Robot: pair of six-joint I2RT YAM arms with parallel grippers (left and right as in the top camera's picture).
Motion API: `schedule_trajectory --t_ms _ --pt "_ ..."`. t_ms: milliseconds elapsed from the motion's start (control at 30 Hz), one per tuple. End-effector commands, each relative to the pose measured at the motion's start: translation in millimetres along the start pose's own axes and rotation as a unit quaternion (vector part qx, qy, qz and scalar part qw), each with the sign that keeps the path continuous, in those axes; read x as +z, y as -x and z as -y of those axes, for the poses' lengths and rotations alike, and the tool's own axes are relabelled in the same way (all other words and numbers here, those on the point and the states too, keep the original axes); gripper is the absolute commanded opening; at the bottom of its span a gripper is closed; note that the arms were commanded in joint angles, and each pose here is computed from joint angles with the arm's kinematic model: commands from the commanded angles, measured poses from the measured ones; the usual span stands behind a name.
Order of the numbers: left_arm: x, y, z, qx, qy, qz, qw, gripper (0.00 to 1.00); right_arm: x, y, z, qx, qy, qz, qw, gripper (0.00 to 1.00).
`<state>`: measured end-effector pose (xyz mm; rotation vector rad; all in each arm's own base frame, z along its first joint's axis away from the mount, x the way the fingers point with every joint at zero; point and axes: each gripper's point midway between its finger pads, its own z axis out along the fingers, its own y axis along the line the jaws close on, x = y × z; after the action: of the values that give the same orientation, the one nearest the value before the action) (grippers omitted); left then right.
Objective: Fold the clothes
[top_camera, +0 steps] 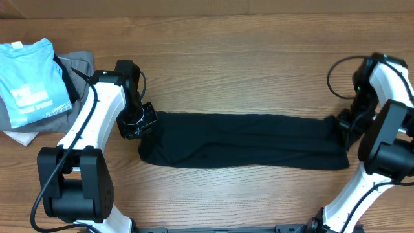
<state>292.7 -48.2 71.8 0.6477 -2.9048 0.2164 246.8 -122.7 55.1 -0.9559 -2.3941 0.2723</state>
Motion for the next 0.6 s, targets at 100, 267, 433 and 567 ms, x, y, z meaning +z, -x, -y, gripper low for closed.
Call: schedule_trajectory --t_ms 100,267,433,567 --pt "-13.8 4.8 2.2 0.012 -0.006 0.022 1.000 0.10 12.6 26.4 -4.7 0.026 0.032 0.054 0.998 0.04" --pt "-13.8 3.7 1.7 0.011 -0.005 0.020 1.000 0.13 8.2 44.9 -25.5 0.027 0.077 0.090 0.993 0.08" --pt "-13.8 3.0 1.4 0.011 -0.005 0.019 1.000 0.23 6.9 35.3 -25.5 -0.003 0.085 0.069 0.994 0.16" --pt "-13.8 3.0 1.3 0.012 -0.005 0.019 1.000 0.24 -11.3 33.7 -23.0 -0.014 0.145 0.072 0.987 0.30"
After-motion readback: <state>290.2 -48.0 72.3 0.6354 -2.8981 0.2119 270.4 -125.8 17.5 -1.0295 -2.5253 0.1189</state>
